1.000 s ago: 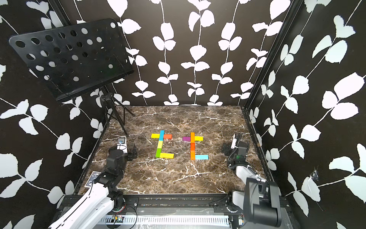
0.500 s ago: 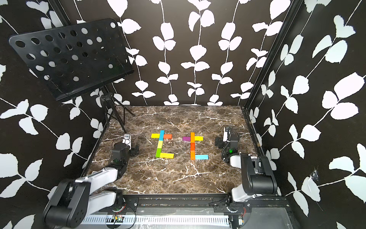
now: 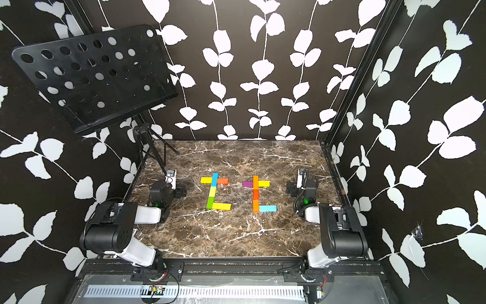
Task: Assemble the letter t with building blocks
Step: Reset both arms
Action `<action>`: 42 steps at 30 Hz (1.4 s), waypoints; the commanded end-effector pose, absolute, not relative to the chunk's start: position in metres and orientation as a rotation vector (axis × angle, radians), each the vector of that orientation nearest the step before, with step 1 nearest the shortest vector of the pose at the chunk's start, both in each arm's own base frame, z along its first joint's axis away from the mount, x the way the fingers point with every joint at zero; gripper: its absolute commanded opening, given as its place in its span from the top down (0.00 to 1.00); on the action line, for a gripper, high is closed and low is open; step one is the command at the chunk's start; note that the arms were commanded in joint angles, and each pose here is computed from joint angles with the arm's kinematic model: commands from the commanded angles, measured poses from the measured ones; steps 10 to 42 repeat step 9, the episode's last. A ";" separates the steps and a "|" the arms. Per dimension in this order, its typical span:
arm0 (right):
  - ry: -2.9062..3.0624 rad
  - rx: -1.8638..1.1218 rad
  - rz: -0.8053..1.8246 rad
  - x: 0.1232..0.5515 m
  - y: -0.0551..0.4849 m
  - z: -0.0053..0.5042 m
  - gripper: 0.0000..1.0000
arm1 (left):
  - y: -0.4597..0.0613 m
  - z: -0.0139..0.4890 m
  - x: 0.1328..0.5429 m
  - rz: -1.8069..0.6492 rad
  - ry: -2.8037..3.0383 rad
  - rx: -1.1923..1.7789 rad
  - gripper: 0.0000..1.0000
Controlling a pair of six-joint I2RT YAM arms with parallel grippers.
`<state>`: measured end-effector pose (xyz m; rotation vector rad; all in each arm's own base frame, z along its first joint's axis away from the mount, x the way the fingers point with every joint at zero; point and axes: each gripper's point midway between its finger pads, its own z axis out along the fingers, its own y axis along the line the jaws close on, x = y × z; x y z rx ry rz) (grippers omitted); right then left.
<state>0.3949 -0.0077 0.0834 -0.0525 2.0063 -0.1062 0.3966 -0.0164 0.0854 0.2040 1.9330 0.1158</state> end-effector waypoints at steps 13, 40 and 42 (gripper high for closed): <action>1.955 -0.059 -0.126 0.397 -0.008 0.092 0.01 | -0.018 0.096 0.401 0.087 1.907 0.198 0.01; 1.955 -0.059 -0.126 0.397 -0.008 0.092 0.01 | -0.018 0.096 0.401 0.087 1.907 0.198 0.01; 1.955 -0.059 -0.126 0.397 -0.008 0.092 0.01 | -0.018 0.096 0.401 0.087 1.907 0.198 0.01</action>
